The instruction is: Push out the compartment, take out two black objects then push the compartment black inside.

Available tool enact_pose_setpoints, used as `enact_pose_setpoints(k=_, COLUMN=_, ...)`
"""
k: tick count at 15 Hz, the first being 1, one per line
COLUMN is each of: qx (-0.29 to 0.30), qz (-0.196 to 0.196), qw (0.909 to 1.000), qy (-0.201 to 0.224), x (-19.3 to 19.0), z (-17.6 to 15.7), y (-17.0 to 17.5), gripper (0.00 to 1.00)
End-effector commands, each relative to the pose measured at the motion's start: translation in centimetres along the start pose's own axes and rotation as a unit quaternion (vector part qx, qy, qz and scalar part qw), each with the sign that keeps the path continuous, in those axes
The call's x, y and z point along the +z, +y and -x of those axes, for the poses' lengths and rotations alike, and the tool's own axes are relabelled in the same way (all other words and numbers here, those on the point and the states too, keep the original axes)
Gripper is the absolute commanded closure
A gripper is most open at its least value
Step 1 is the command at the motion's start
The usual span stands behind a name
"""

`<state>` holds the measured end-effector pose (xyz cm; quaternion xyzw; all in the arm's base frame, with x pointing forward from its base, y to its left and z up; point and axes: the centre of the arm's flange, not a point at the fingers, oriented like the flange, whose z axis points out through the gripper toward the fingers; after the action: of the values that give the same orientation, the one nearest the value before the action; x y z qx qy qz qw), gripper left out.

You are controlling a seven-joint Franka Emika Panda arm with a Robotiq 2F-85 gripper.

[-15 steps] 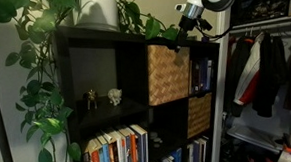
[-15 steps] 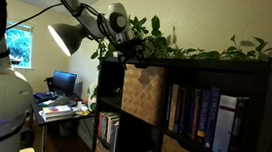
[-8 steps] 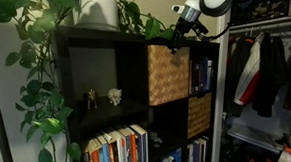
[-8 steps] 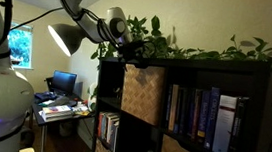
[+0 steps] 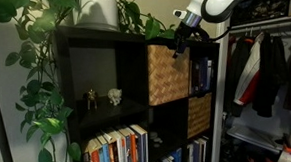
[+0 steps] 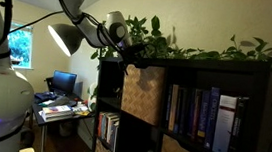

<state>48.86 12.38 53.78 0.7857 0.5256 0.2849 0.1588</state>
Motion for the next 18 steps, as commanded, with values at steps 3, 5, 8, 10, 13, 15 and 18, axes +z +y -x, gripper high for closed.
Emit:
enact_pose_setpoints(k=3, qx=-0.040, qz=-0.004, qw=0.9992, qy=0.005, x=0.0, z=1.7, y=-1.0, gripper=0.00)
enact_pose_setpoints(k=5, qx=-0.047, qz=-0.010, qw=0.9988, qy=0.006, x=-0.1, z=1.9, y=-0.9, gripper=0.00)
enact_pose_setpoints(k=8, qx=-0.051, qz=-0.027, qw=0.9983, qy=0.006, x=-0.2, z=2.1, y=-0.8, gripper=0.00)
enact_pose_setpoints(k=10, qx=-0.048, qz=-0.062, qw=0.9969, qy=0.011, x=-0.3, z=2.4, y=-0.5, gripper=0.00)
enact_pose_setpoints(k=13, qx=-0.048, qz=-0.102, qw=0.9936, qy=0.004, x=-1.1, z=2.9, y=0.3, gripper=0.00)
enact_pose_setpoints(k=15, qx=-0.055, qz=-0.119, qw=0.9913, qy=-0.004, x=-1.6, z=2.9, y=0.6, gripper=0.00)
enact_pose_setpoints(k=18, qx=-0.063, qz=-0.142, qw=0.9878, qy=-0.012, x=-2.4, z=2.9, y=0.7, gripper=0.00)
